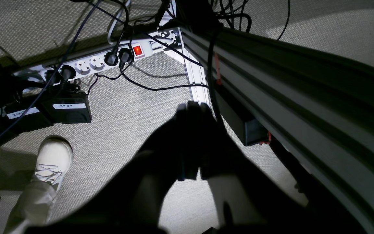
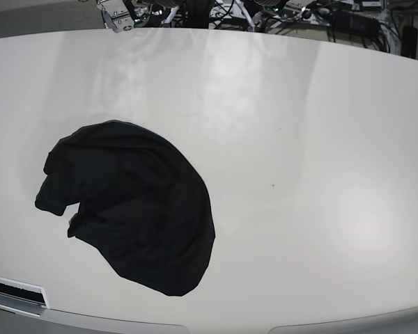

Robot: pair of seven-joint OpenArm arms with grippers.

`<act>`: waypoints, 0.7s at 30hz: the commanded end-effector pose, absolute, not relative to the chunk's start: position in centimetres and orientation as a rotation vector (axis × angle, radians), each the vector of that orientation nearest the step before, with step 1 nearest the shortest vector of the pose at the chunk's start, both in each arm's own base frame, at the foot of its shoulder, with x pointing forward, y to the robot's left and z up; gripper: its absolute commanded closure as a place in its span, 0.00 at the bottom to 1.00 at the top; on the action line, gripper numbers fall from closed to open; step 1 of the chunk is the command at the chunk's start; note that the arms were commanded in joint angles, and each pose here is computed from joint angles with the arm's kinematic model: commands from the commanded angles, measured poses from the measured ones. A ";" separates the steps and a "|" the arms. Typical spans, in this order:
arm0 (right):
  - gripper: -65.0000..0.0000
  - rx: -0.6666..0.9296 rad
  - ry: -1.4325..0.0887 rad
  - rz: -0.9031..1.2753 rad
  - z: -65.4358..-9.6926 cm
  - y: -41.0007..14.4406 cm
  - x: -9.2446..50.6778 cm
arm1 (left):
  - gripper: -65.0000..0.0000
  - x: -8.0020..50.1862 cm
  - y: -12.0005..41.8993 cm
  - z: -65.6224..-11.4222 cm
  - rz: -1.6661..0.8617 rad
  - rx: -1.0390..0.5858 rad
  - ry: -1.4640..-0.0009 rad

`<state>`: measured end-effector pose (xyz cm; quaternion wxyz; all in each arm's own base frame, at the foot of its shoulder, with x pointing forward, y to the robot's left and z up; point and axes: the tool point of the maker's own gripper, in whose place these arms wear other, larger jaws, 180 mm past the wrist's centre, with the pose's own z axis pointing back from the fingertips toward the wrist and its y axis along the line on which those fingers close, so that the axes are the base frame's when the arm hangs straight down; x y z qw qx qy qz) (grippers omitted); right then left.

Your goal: Layout the t-shirt on the table in an organized manner, then fold the t-shirt properly

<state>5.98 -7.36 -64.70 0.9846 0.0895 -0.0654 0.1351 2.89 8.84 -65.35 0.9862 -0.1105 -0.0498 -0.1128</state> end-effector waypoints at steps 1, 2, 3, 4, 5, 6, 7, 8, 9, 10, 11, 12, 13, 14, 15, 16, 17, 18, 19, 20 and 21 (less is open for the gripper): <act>1.00 0.188 -0.160 0.266 -64.5 -7.2 7.1 | 1.00 3.4 8.1 -65.2 -0.220 -0.244 -0.118; 1.00 0.188 -0.160 0.266 -64.5 -7.2 7.1 | 1.00 3.4 8.1 -65.2 -0.219 -0.244 -0.118; 1.00 0.188 -0.160 0.266 -64.5 -7.2 7.1 | 1.00 3.4 8.1 -65.2 -0.219 -0.244 -0.118; 1.00 0.188 -0.160 0.266 -64.5 -7.2 7.1 | 1.00 3.4 8.1 -65.2 -0.219 -0.244 -0.118; 1.00 0.188 -0.160 0.266 -64.5 -7.2 7.1 | 1.00 3.4 8.1 -65.2 -0.219 -0.244 -0.118; 1.00 0.188 -0.160 0.266 -64.5 -7.2 7.1 | 1.00 3.4 8.1 -65.2 -0.219 -0.244 -0.118; 1.00 0.188 -0.160 0.266 -64.5 -7.2 7.1 | 1.00 3.3 8.1 -65.2 -0.219 -0.244 -0.118; 1.00 0.188 -0.160 0.266 -64.5 -7.2 7.1 | 1.00 3.3 8.1 -65.2 -0.219 -0.244 -0.118; 1.00 0.188 -0.160 0.266 -64.5 -7.2 7.1 | 1.00 3.3 8.1 -65.2 -0.219 -0.244 -0.118; 1.00 0.188 -0.160 0.266 -64.5 -7.2 7.1 | 1.00 3.3 8.1 -65.2 -0.219 -0.244 -0.118; 1.00 0.188 -0.160 0.266 -64.5 -7.2 7.1 | 1.00 3.3 8.1 -65.2 -0.219 -0.244 -0.118; 1.00 0.188 -0.160 0.266 -64.5 -7.2 7.1 | 1.00 3.3 8.1 -65.2 -0.219 -0.244 -0.118; 1.00 0.188 -0.160 0.266 -64.5 -7.2 7.1 | 1.00 3.3 8.1 -65.2 -0.219 -0.244 -0.118; 1.00 0.188 -0.160 0.266 -64.5 -7.2 7.1 | 1.00 3.3 8.1 -65.2 -0.219 -0.244 -0.118; 1.00 0.188 -0.160 0.266 -64.5 -7.1 7.1 | 1.00 3.4 8.1 -65.2 -0.219 -0.245 -0.119; 1.00 0.189 -0.160 0.266 -64.5 -7.1 7.1 | 1.00 3.5 8.1 -65.2 -0.220 -0.245 -0.121; 1.00 0.189 -0.160 0.266 -64.5 -7.1 7.1 | 1.00 3.6 8.0 -65.1 -0.220 -0.248 -0.126; 1.00 0.189 -0.160 0.266 -64.5 -7.1 7.1 | 1.00 3.8 7.8 -65.1 -0.221 -0.250 -0.130; 1.00 0.189 -0.160 0.266 -64.5 -7.1 7.1 | 1.00 3.9 7.7 -65.0 -0.221 -0.252 -0.135; 1.00 0.190 -0.160 0.266 -64.5 -7.1 7.1 | 1.00 4.1 7.6 -65.0 -0.222 -0.254 -0.139; 1.00 0.192 -0.159 0.267 -64.4 -7.1 7.1 | 1.00 4.3 7.5 -64.9 -0.222 -0.257 -0.144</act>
